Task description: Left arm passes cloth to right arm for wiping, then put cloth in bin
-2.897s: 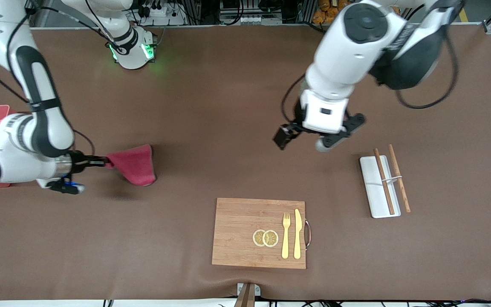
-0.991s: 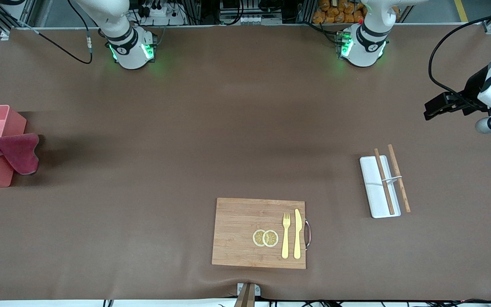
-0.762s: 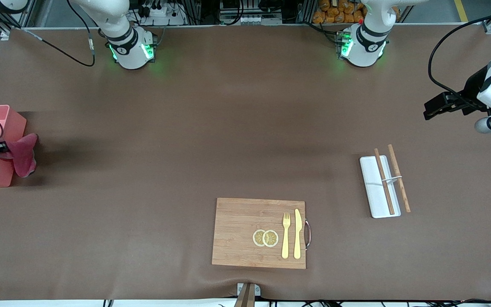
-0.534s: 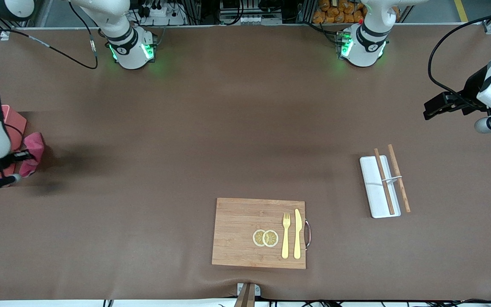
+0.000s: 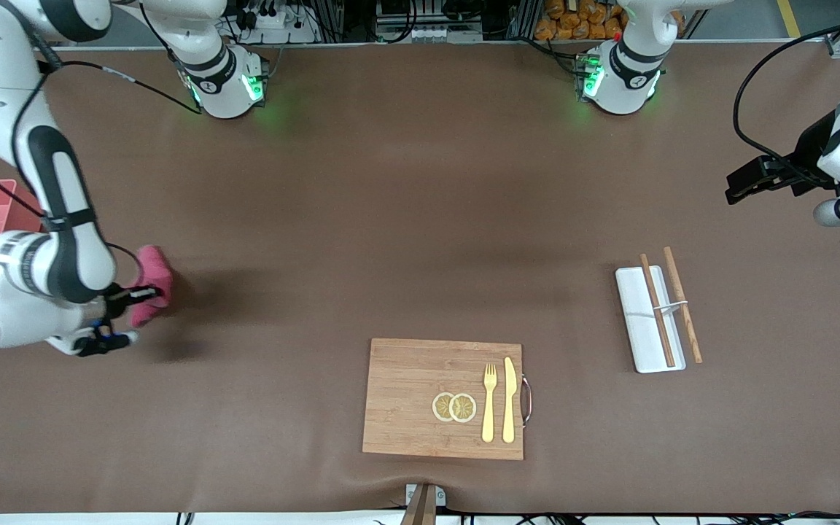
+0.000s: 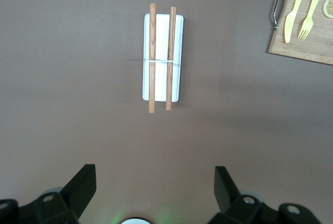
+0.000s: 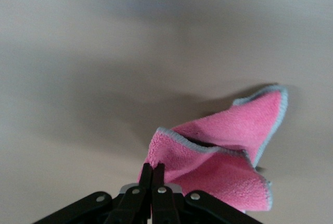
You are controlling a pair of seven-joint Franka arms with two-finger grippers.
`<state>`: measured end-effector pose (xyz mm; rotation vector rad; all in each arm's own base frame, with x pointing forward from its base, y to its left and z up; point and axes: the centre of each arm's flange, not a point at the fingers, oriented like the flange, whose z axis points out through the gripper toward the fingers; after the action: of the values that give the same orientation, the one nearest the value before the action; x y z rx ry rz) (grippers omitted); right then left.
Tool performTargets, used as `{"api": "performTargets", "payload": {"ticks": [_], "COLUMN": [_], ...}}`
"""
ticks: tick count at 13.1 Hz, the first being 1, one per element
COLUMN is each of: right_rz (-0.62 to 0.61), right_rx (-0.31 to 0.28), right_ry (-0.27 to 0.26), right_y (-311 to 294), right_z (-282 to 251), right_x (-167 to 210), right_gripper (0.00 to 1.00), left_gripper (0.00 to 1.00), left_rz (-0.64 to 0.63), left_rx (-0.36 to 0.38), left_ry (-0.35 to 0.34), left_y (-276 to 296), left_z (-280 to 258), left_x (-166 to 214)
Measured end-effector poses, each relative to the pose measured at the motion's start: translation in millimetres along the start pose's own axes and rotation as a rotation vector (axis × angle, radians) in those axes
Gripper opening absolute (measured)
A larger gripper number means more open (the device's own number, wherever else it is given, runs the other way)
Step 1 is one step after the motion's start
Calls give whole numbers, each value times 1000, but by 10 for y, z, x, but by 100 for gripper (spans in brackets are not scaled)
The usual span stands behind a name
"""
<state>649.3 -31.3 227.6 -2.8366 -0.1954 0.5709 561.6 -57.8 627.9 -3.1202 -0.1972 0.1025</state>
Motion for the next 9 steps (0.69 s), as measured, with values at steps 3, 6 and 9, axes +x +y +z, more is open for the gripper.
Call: {"api": "performTargets", "payload": {"ticks": [3, 6, 9], "right_rz": [97, 114, 108], "right_rx": [55, 57, 61], "right_ry": [21, 56, 72], "right_y": [-1084, -1613, -1619], "right_z": [12, -353, -1146], "right_x": [198, 134, -292], "right_gripper": [2, 2, 2], "left_gripper": [100, 100, 100], "left_rz": [-10, -16, -16], "left_rx": [-1, -1, -1], "left_ry": [3, 4, 5], "left_y": [-54, -87, -87], "left_z": [-18, -24, -29], "left_x": [1, 3, -3]}}
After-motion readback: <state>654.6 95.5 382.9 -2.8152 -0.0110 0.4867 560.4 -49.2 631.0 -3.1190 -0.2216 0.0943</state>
